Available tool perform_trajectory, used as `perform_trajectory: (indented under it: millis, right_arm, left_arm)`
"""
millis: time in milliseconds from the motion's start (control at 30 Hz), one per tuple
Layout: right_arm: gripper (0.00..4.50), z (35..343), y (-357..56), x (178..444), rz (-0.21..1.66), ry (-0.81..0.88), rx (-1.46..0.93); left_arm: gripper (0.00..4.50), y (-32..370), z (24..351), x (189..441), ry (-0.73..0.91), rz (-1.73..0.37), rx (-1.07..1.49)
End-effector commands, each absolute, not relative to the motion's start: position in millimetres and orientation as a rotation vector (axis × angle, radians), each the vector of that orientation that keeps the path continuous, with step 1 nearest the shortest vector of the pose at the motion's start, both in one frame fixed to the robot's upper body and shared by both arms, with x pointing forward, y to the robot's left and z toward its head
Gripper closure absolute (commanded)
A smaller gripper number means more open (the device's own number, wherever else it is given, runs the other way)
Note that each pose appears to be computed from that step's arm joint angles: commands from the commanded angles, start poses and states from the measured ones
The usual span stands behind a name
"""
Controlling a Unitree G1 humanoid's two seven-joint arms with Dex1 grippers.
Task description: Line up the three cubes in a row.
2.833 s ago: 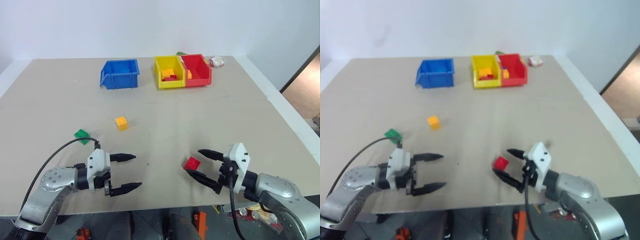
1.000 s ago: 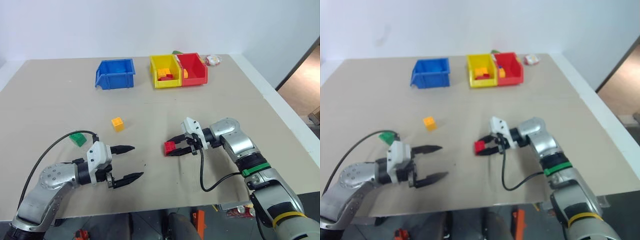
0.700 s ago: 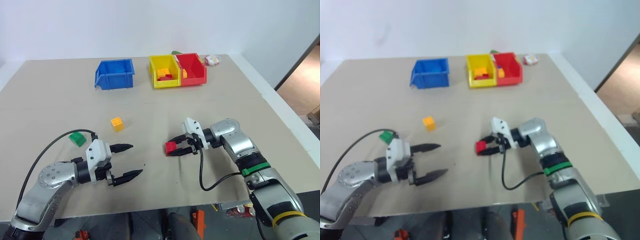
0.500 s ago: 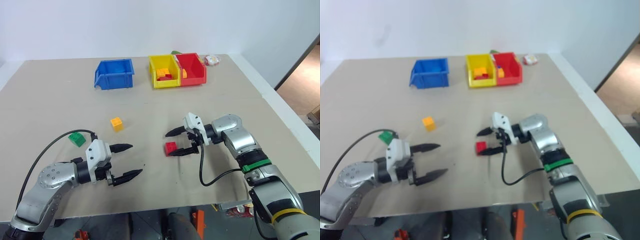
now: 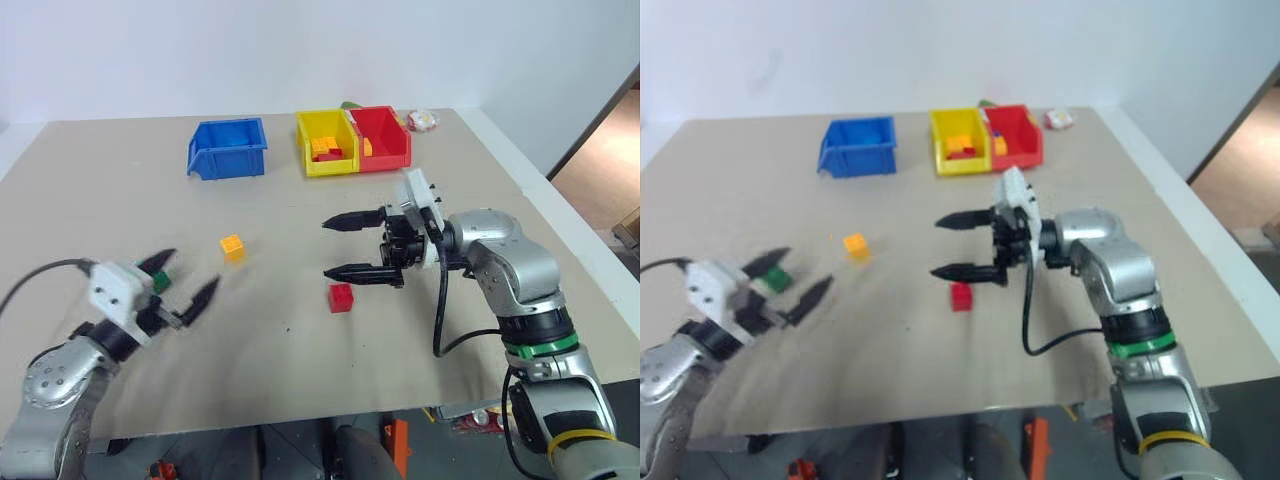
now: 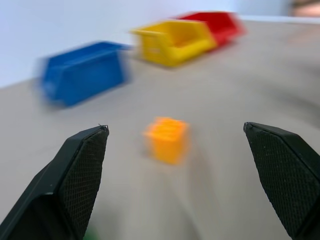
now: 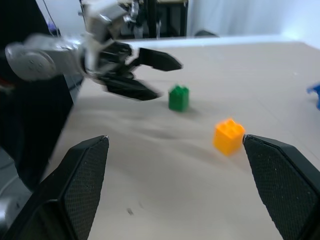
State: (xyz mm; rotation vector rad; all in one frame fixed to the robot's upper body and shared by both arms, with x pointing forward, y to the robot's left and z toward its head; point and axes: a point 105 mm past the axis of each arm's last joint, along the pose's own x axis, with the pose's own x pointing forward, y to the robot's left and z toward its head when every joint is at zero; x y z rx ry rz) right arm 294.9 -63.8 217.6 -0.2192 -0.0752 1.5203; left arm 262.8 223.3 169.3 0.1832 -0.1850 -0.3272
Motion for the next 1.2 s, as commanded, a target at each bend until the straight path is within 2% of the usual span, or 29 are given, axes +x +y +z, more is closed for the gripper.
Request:
perform_trajectory:
  millis: [33, 167, 367, 633, 833, 867, 933, 1133, 1200]
  right_arm:
    - [0.06, 223.7, -59.5, 287.3, 1.499, -0.127, -0.197]
    - [0.06, 212.8, -60.4, 285.7, 1.482, -0.117, -0.213]
    - [0.06, 212.4, -63.4, 288.5, 1.445, -0.130, -0.224]
    - [0.06, 209.2, -70.0, 290.5, 1.417, -0.128, -0.255]
    - [0.06, 209.2, -73.5, 292.6, 1.390, -0.135, -0.272]
    - [0.00, 209.3, -74.0, 292.8, 1.386, -0.136, -0.274]
    - [0.00, 209.1, -74.9, 293.1, 1.381, -0.137, -0.278]
    - [0.00, 210.0, -77.0, 294.1, 1.365, -0.140, -0.282]
    - [0.00, 210.5, -77.7, 294.2, 1.362, -0.140, -0.283]
  left_arm:
    - [0.00, 241.8, 172.1, 264.3, -0.196, -0.207, 0.165]
    - [0.00, 254.1, 166.4, 269.8, -0.171, -0.157, 0.127]
    - [0.00, 273.6, 154.8, 278.0, -0.108, -0.168, 0.097]
    - [0.00, 291.0, 145.2, 289.0, -0.052, -0.229, 0.128]
    - [0.00, 292.4, 126.2, 298.0, 0.038, -0.298, 0.138]
    - [0.53, 293.1, 124.7, 299.6, 0.044, -0.303, 0.138]
    - [1.10, 294.6, 121.4, 302.3, 0.058, -0.311, 0.140]
    - [3.20, 297.7, 116.7, 308.6, 0.076, -0.335, 0.157]
    - [3.20, 298.8, 115.3, 310.0, 0.081, -0.341, 0.162]
